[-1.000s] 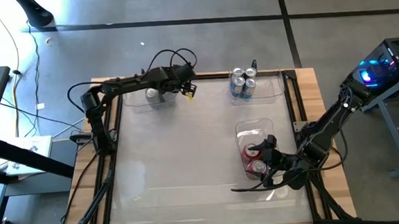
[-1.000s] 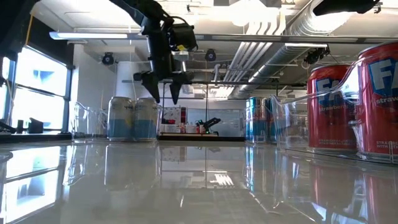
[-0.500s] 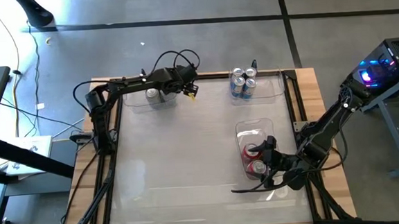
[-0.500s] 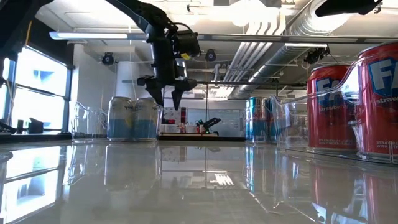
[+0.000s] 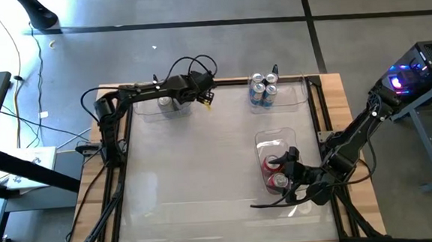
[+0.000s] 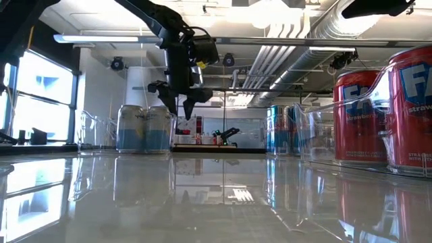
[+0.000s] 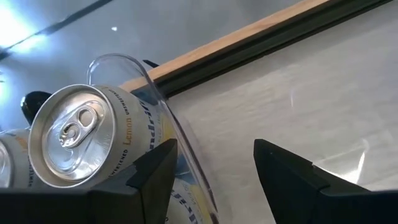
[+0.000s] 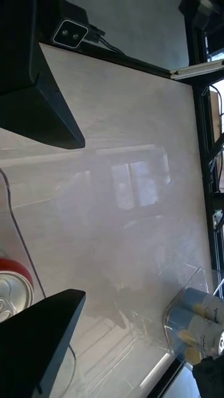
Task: Sort soda cans
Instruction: Move the top left transparent bin to the top center of the table
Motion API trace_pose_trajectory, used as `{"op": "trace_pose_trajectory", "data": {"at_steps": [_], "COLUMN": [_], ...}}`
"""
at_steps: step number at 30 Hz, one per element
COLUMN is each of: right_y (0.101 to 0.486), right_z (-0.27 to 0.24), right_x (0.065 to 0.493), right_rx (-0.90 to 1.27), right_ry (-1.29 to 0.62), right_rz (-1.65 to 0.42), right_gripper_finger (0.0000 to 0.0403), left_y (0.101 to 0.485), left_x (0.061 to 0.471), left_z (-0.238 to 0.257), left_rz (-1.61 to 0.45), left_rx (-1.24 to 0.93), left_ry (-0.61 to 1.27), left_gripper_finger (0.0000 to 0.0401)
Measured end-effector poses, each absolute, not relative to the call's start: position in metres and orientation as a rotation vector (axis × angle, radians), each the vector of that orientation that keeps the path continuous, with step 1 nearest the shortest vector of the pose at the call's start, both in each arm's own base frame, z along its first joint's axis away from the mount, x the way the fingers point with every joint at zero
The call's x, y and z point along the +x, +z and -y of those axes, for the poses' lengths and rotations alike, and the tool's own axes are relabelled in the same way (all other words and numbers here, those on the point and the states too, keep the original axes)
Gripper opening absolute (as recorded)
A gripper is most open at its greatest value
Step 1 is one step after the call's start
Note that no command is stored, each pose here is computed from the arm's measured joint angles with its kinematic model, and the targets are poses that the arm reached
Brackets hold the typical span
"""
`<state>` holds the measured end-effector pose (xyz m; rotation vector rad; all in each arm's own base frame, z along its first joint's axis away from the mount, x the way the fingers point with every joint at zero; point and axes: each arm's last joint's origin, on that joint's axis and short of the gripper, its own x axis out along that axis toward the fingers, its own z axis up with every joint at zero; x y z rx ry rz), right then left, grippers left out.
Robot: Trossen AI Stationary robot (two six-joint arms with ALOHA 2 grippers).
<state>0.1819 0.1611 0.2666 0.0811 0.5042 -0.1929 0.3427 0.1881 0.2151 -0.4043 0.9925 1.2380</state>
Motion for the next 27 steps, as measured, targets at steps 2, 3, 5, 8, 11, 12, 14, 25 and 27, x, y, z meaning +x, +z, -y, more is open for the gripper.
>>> {"op": "trace_pose_trajectory", "data": {"at_steps": [2,3,5,8,11,12,14,25,27], "right_y": [0.267,0.267,0.267,0.267,0.267,0.266,0.267,0.266,0.266], "right_z": [-0.161,-0.161,-0.161,-0.161,-0.161,-0.161,-0.161,-0.162,-0.162], "right_x": [0.182,0.182,0.182,0.182,0.182,0.182,0.182,0.182,0.182], "right_rx": [0.081,0.08,0.08,0.085,0.099,0.099,0.099,0.102,0.101], "right_ry": [-0.192,-0.192,-0.192,-0.192,-0.191,-0.191,-0.191,-0.185,-0.185], "right_rz": [-0.504,-0.504,-0.504,-0.505,-0.507,-0.507,-0.507,-0.51,-0.51], "right_gripper_finger": [0.0385,0.0385,0.0385,0.0385,0.0385,0.0385,0.0385,0.0385,0.0385], "left_y": [0.215,0.215,0.215,0.215,0.214,0.214,0.214,0.196,0.196], "left_x": [0.345,0.345,0.345,0.341,0.341,0.341,0.341,0.351,0.352], "left_z": [-0.186,-0.186,-0.187,-0.192,-0.196,-0.196,-0.196,-0.183,-0.181], "left_rz": [-0.982,-0.979,-0.97,-0.965,-0.959,-0.959,-0.96,-1.035,-1.034], "left_rx": [-0.39,-0.388,-0.397,-0.431,-0.453,-0.451,-0.453,-0.326,-0.323], "left_ry": [1.245,1.246,1.253,1.266,1.265,1.266,1.264,1.288,1.285], "left_gripper_finger": [0.0205,0.0205,0.0205,0.0205,0.0205,0.0205,0.0205,0.0204,0.0204]}}
